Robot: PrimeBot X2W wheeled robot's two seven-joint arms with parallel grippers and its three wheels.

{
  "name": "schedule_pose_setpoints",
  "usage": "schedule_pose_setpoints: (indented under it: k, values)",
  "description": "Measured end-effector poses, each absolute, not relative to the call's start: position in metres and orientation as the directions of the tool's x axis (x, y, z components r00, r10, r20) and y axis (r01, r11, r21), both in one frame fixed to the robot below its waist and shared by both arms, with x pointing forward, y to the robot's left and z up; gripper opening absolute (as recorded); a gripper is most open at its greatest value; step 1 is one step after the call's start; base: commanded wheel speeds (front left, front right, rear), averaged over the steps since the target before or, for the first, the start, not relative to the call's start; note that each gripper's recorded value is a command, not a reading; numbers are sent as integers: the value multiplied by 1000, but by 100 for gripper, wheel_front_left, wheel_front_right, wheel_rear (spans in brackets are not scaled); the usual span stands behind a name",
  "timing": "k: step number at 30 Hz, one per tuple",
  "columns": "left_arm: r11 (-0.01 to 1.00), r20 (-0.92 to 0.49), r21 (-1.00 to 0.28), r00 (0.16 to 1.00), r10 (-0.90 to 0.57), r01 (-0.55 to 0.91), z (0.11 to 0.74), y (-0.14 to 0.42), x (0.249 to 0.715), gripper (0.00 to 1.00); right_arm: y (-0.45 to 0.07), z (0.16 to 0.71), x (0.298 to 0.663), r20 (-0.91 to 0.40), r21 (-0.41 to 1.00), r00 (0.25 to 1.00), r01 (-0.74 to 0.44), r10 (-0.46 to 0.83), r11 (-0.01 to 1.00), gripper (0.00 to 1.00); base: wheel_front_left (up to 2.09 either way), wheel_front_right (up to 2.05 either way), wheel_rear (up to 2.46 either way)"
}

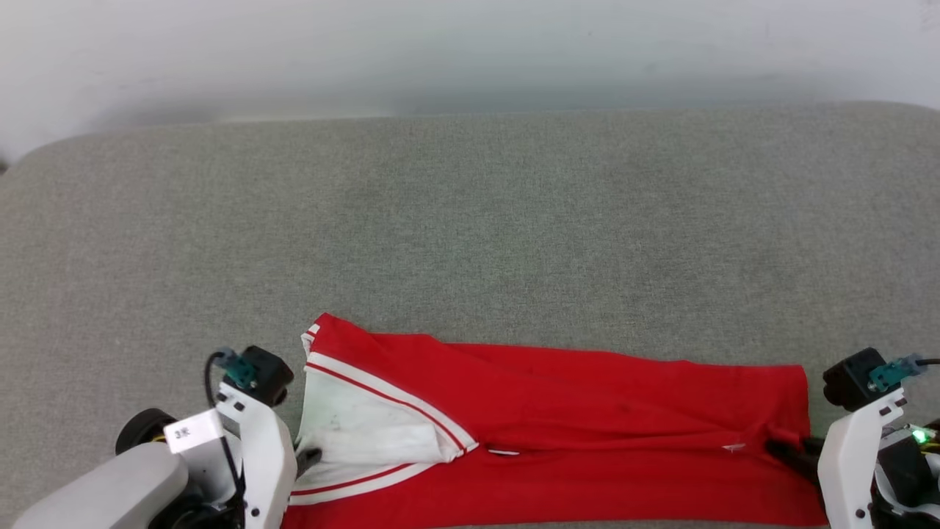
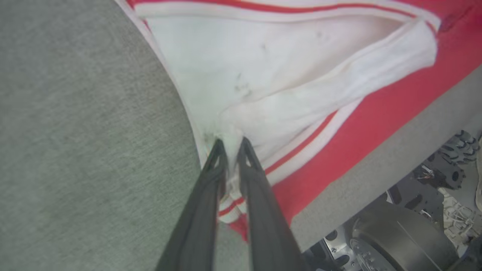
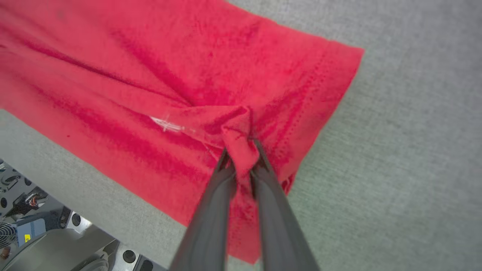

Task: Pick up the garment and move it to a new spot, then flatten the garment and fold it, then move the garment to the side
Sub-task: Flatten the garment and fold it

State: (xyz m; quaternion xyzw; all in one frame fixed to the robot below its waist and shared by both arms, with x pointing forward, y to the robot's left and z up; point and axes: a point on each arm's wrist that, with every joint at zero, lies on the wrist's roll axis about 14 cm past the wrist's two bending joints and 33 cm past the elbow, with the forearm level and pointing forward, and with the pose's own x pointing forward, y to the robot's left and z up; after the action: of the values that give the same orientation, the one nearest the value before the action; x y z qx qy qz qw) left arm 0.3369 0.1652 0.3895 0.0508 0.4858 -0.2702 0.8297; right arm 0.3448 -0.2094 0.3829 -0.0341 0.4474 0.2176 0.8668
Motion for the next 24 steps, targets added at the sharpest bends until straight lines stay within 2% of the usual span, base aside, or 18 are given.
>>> schedule_pose_setpoints:
  k: [9, 14, 19, 24]
  values:
    - [893, -578, -26, 722, -380, 449, 449, 177, 377, 100, -217, 441, 372, -616, 93, 700, -392, 362, 915, 100, 0, 0, 0]
    - [936, -361, 60, 882, -304, 348, 486, 190, 398, 100, -242, 475, 390, -500, 72, 808, -318, 310, 945, 100, 0, 0, 0]
    - [967, -196, 76, 955, -224, 242, 504, 199, 404, 100, -271, 469, 387, -514, 105, 827, -204, 229, 973, 100, 0, 0, 0]
    - [985, -129, 85, 982, -137, 148, 506, 208, 405, 100, -278, 442, 372, -592, 211, 776, -111, 217, 971, 100, 0, 0, 0]
